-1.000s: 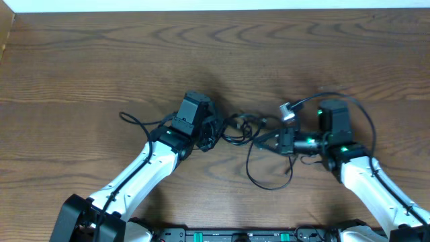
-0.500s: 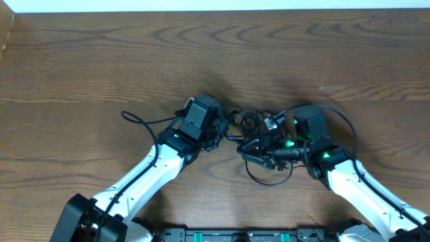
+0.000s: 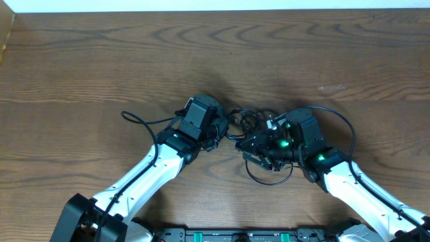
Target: Untangle cables
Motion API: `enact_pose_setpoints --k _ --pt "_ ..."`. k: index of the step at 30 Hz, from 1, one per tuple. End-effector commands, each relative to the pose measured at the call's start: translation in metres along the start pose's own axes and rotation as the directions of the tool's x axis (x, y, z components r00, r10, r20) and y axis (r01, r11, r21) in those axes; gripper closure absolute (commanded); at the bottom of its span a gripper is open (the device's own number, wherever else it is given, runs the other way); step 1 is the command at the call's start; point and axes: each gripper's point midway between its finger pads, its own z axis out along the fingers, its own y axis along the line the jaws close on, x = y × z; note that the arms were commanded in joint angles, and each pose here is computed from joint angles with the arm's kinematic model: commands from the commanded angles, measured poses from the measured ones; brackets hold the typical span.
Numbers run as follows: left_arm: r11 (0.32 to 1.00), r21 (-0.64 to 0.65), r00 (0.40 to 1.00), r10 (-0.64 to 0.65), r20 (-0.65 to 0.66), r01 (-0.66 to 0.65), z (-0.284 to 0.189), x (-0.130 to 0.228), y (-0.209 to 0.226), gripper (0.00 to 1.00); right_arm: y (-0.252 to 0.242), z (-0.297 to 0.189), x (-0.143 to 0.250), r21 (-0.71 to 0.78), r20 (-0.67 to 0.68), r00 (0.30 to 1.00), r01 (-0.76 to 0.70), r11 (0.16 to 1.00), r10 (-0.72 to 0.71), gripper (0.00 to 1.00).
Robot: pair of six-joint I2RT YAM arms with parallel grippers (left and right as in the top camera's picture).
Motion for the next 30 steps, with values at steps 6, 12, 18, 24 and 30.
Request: enact_pose_setpoints --k 6,12,18,24,30 --pt "0.992 0.012 0.991 0.126 -0.041 -0.126 -0.001 0.01 -0.003 0.93 0.008 -0.001 -0.004 -0.017 0.034 0.999 -0.025 1.0 0.025 0.55" --pt "0.987 0.023 0.984 0.157 -0.089 -0.156 0.0 0.027 -0.004 0.92 0.011 -0.001 -0.01 -0.026 0.061 0.998 -0.013 1.0 0.015 0.53" --pt "0.986 0.035 0.976 0.169 -0.14 -0.166 -0.001 0.04 -0.005 0.92 0.01 -0.001 -0.013 -0.02 0.079 0.997 -0.014 1.0 0.016 0.53" --pt "0.985 0.055 0.963 0.171 -0.211 -0.163 -0.003 0.052 -0.006 0.92 -0.002 -0.002 -0.022 0.026 0.141 0.989 -0.039 0.999 0.035 0.87" --pt "0.981 0.084 0.945 0.192 -0.264 -0.176 -0.006 0.061 -0.01 0.92 -0.026 -0.006 -0.034 0.154 0.207 0.973 0.069 0.986 -0.1 0.99"
